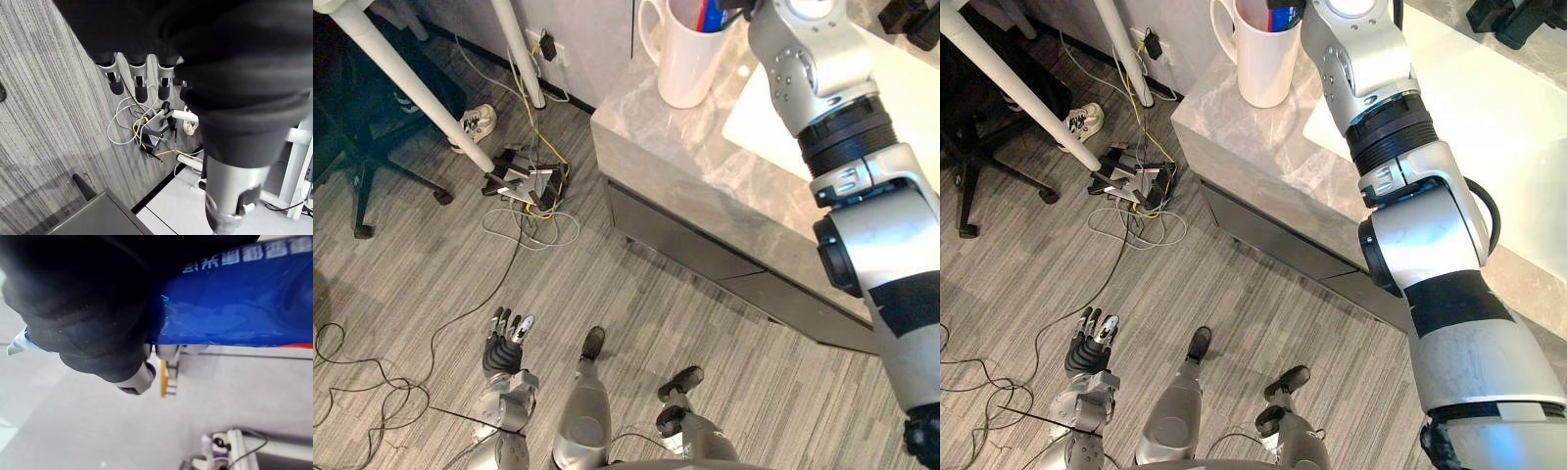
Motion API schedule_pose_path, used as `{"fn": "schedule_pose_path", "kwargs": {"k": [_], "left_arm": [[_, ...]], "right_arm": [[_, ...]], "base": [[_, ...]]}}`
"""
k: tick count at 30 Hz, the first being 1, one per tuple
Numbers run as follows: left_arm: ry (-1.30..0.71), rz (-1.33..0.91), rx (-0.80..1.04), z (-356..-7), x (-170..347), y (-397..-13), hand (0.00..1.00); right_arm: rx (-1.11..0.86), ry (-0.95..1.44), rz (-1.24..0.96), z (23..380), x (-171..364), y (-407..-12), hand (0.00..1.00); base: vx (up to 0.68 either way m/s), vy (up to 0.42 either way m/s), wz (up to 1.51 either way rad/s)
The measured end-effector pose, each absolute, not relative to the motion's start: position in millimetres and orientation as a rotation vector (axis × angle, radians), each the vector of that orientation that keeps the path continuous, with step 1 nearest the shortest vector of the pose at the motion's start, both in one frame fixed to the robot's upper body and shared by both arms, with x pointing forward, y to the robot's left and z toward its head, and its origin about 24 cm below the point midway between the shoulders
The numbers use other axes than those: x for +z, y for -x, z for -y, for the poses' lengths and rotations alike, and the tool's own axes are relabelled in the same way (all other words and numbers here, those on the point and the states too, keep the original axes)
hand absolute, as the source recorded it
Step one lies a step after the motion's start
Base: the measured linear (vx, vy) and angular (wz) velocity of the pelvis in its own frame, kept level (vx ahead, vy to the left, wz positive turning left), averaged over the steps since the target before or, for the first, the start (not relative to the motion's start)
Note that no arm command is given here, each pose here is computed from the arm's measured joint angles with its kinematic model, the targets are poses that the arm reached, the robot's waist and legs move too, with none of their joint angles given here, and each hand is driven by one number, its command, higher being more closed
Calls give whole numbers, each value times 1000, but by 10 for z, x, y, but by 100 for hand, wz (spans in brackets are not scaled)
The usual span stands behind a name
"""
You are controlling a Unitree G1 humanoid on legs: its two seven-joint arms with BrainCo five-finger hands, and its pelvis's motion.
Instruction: Organize washtable
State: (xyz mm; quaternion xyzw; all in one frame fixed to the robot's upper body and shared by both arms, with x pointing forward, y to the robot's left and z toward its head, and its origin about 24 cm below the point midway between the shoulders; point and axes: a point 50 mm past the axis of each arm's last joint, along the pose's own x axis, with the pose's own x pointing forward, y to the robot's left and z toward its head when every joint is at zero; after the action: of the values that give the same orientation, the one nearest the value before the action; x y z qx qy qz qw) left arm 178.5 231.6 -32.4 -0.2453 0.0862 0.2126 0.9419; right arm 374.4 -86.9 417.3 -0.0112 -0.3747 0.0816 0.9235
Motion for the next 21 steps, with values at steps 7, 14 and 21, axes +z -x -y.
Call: {"fn": "schedule_pose_path", "kwargs": {"k": [7,14,21], "left_arm": [[500,-177,434,-2316,-325,-1785,0],[501,-185,437,-2316,-344,-1780,0],[504,-176,430,-2309,-328,-1826,0]], "right_arm": [[178,-25,757,878,4174,-3749,0],[179,-42,778,860,4267,-3707,0],[171,-51,792,857,4319,-3681,0]], "base": [[0,0,0],[0,0,0],[0,0,0]]}}
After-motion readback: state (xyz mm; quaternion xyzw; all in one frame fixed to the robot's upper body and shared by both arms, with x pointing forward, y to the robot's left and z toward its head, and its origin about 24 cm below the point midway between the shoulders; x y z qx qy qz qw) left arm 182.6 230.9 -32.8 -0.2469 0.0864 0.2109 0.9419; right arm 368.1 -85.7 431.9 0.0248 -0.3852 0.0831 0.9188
